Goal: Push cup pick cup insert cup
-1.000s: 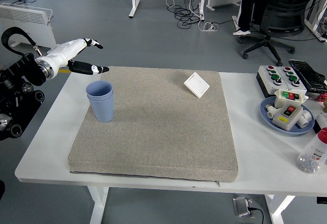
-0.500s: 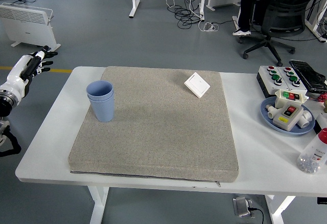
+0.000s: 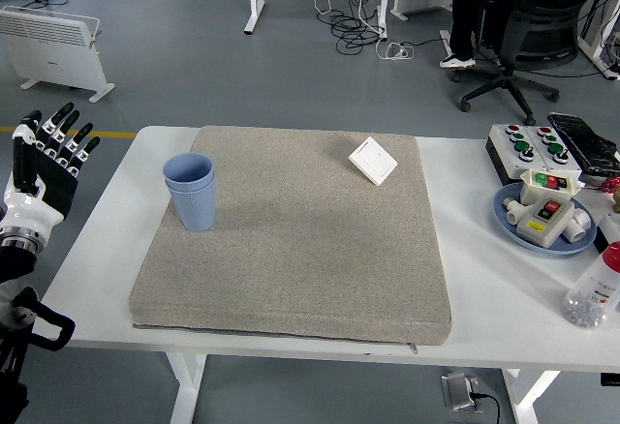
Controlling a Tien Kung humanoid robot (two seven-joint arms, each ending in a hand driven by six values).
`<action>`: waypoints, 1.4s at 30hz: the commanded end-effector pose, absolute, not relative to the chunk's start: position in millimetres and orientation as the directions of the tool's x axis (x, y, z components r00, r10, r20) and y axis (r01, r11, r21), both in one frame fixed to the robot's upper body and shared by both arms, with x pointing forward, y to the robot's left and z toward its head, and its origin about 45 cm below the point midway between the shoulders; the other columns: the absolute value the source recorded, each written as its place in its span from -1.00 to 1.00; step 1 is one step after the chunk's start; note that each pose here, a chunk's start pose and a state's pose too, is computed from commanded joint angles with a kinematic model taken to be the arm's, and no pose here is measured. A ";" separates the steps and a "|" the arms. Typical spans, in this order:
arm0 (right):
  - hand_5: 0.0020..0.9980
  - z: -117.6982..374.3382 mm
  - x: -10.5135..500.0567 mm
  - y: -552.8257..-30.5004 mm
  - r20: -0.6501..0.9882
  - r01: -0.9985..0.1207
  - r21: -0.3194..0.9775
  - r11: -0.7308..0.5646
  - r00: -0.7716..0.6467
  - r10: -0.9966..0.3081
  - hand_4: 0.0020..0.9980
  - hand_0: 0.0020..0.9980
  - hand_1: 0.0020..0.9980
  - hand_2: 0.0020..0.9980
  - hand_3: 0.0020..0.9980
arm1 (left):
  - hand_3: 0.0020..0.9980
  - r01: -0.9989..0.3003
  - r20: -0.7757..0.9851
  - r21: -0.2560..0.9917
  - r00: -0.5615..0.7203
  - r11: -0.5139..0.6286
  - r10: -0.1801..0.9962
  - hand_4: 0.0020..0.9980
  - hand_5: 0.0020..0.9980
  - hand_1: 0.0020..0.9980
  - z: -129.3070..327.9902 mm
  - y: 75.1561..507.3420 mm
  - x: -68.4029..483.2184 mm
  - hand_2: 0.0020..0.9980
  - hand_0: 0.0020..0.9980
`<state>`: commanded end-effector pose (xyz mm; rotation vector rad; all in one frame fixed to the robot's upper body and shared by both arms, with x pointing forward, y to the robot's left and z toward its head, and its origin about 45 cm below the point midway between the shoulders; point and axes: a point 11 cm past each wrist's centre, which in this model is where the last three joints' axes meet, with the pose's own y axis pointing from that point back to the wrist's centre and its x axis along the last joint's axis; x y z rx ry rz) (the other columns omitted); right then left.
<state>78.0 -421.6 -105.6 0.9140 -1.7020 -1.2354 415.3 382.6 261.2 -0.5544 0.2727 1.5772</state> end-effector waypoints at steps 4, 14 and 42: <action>-0.02 -105.8 75.6 -422.2 0.206 -0.082 0.963 0.256 -0.388 -0.899 -0.76 0.54 0.36 0.41 0.15 | 0.61 -0.988 -0.508 -0.106 -0.039 -0.108 0.860 0.09 1.00 0.81 235.0 377.3 407.0 0.93 0.75; -0.02 -106.0 70.3 -424.0 0.216 -0.070 0.963 0.260 -0.376 -0.901 -0.76 0.54 0.36 0.41 0.15 | 0.61 -0.986 -0.535 -0.035 -0.119 -0.162 0.837 0.09 1.00 0.81 196.8 375.4 385.5 0.92 0.76; -0.02 -99.9 80.3 -436.2 0.235 -0.085 0.955 0.284 -0.369 -0.899 -0.77 0.53 0.35 0.41 0.14 | 0.63 -0.992 -0.517 0.001 -0.108 -0.125 0.849 0.10 1.00 0.79 178.9 364.7 369.0 0.92 0.75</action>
